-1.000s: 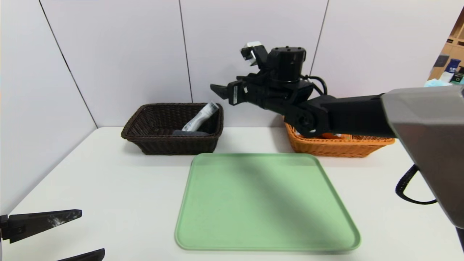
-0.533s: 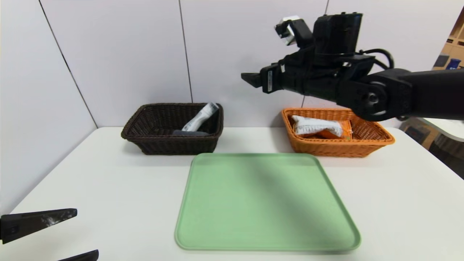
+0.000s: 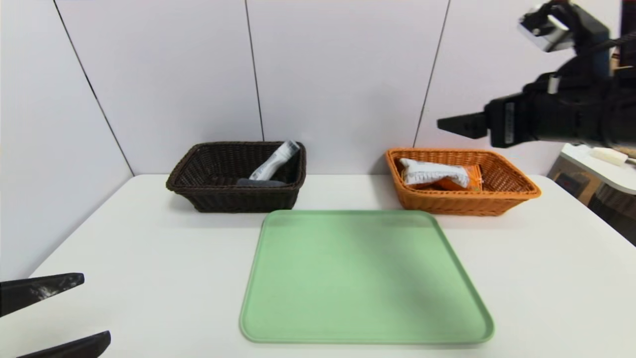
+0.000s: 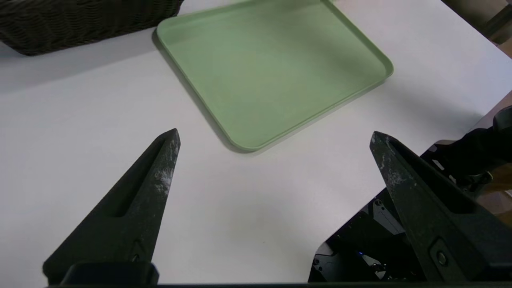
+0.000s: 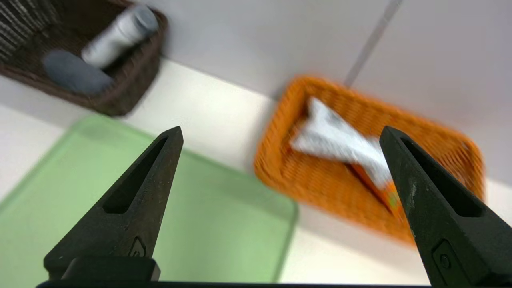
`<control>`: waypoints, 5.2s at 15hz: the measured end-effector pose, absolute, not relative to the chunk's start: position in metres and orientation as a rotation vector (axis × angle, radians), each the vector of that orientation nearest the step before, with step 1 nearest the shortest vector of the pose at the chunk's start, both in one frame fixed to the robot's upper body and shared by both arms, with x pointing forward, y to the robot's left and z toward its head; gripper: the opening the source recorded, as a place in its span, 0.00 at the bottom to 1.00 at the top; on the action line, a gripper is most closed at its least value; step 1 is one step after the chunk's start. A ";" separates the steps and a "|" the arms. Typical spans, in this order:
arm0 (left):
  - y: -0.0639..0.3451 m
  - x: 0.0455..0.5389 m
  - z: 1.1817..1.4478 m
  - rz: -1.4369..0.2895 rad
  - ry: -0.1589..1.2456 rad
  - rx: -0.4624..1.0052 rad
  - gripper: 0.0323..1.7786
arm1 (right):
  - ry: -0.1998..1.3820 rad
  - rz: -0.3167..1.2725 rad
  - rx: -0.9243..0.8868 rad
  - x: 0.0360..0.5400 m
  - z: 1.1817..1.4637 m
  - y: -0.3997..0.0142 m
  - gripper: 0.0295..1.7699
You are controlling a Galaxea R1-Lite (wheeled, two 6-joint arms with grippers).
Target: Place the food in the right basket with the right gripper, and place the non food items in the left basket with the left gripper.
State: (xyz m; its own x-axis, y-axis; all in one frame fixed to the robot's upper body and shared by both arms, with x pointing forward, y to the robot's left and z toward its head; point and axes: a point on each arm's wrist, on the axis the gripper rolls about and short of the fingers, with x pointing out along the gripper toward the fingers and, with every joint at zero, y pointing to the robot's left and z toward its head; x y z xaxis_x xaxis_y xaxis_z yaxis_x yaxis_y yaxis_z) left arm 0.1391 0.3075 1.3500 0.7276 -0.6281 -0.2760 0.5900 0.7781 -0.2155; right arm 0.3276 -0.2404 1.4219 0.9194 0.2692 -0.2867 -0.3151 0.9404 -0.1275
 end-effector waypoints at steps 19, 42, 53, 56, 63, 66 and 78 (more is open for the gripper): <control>0.328 0.081 1.339 -0.266 0.364 -0.083 0.95 | 0.398 -0.121 -0.117 0.075 1.350 -0.340 0.96; 0.324 0.033 1.263 -0.284 0.285 -0.045 0.95 | 0.182 -0.001 -0.083 0.015 1.265 -0.337 0.96; 0.330 0.070 1.221 -0.111 0.020 0.007 0.95 | -0.117 -0.064 -0.085 0.055 1.220 -0.338 0.96; 0.332 0.074 1.201 -0.043 0.030 0.021 0.95 | -0.137 -0.074 -0.077 0.065 1.203 -0.338 0.96; 0.333 0.070 1.184 0.000 0.007 0.053 0.95 | -0.059 -0.005 -0.079 0.069 1.189 -0.337 0.96; 0.333 0.069 1.183 0.006 -0.001 0.040 0.95 | 0.002 -0.001 -0.046 0.069 1.182 -0.337 0.96; 0.333 0.069 1.183 0.013 -0.009 -0.018 0.95 | 0.005 -0.001 -0.031 0.069 1.182 -0.337 0.96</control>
